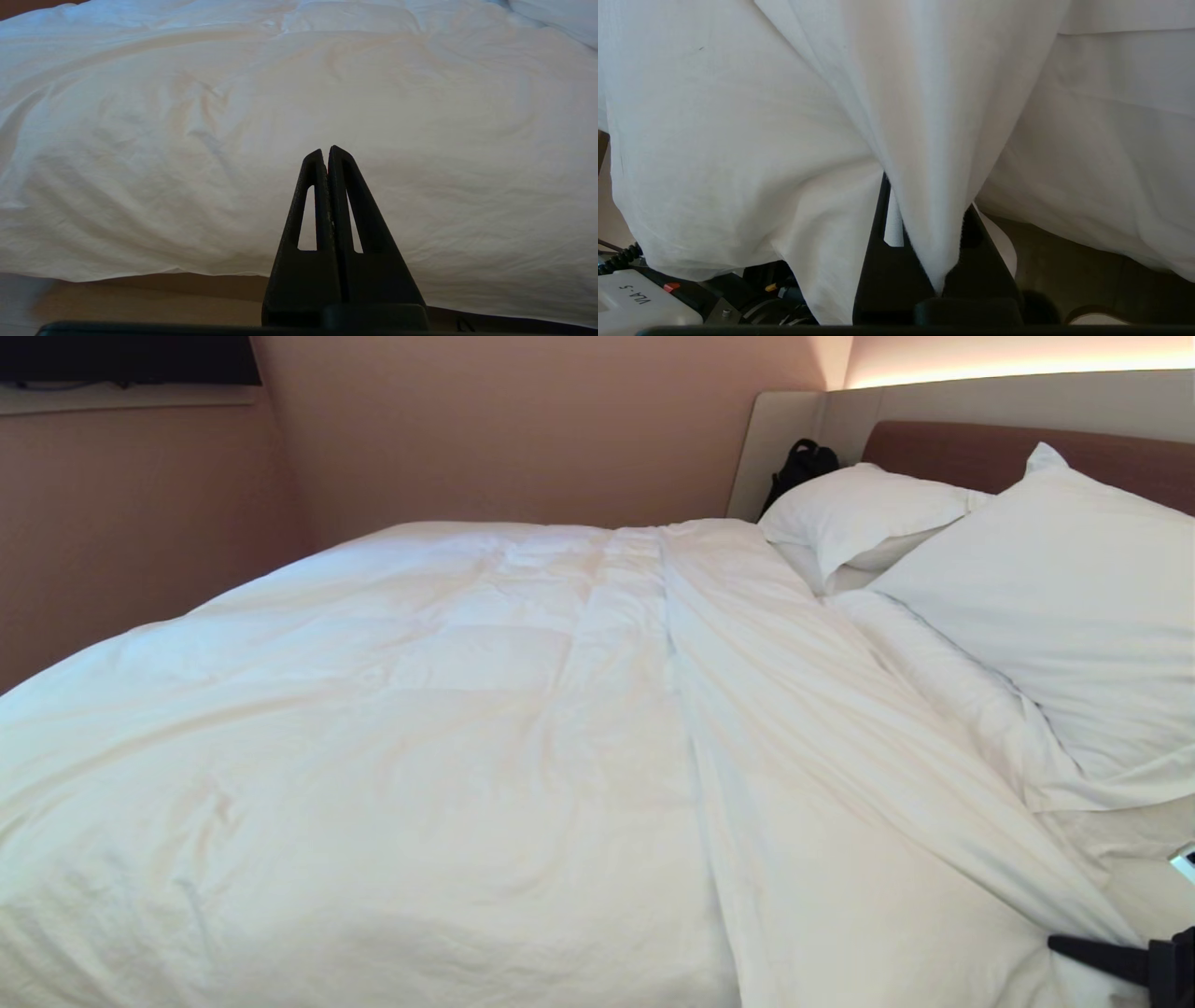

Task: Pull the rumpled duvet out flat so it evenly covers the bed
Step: Flatten the corners of the folded blanket

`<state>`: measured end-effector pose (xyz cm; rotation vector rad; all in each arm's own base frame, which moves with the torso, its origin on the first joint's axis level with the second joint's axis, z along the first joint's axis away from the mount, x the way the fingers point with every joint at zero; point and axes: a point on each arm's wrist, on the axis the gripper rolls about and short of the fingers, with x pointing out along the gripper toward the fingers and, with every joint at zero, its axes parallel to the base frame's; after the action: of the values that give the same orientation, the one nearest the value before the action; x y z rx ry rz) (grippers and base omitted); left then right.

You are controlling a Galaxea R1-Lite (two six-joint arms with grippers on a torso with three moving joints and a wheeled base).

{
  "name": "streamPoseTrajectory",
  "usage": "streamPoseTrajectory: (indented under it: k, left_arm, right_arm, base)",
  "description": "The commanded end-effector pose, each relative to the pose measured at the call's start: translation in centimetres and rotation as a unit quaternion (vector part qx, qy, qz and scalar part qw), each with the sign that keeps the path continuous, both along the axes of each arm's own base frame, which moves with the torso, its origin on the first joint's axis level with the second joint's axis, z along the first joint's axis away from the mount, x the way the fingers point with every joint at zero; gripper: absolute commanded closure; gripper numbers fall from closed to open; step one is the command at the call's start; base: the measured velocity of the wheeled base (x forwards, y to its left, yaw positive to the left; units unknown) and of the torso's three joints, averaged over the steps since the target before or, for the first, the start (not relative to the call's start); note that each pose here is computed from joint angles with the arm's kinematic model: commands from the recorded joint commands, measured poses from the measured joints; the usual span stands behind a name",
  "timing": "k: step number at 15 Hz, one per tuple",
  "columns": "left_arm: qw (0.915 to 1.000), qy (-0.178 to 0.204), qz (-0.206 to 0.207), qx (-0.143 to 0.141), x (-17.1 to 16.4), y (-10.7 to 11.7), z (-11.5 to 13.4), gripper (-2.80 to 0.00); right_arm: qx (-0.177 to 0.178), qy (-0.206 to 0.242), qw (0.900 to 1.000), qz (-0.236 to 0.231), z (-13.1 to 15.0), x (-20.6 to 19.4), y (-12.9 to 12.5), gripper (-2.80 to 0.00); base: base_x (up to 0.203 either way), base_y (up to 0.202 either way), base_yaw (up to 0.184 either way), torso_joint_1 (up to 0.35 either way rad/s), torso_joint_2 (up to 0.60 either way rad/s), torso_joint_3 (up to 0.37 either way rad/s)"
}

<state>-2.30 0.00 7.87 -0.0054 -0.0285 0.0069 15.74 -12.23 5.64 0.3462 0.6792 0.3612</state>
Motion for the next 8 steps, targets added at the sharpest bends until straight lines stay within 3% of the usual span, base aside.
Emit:
streamPoseTrajectory:
  k: [1, 2, 5, 8]
  left_arm:
    - [1.0000, 0.000, 0.000, 0.000, 0.0, 0.0, 0.0, 0.00]
    - [1.0000, 0.000, 0.000, 0.000, 0.0, 0.0, 0.0, 0.00]
    - [1.0000, 0.000, 0.000, 0.000, 0.0, 0.0, 0.0, 0.00]
    - [1.0000, 0.000, 0.000, 0.000, 0.0, 0.0, 0.0, 0.00]
  right_arm:
    - [0.000, -0.001, 1.000, 0.007, -0.1, 0.1, 0.1, 0.00]
    - [0.000, -0.002, 1.000, 0.007, -0.1, 0.0, 0.1, -2.80]
    - [-0.005, 0.002, 1.000, 0.004, 0.0, -0.5, 0.6, -2.80]
    - [-0.038, 0.022, 0.999, -0.012, 0.8, -1.7, 1.6, -2.80]
  base:
    - [0.000, 0.000, 0.000, 0.000, 0.00, 0.000]
    - [0.000, 0.000, 0.000, 0.000, 0.00, 0.000]
    - [0.000, 0.000, 0.000, 0.000, 0.00, 0.000]
    - [0.000, 0.000, 0.000, 0.000, 0.00, 0.000]
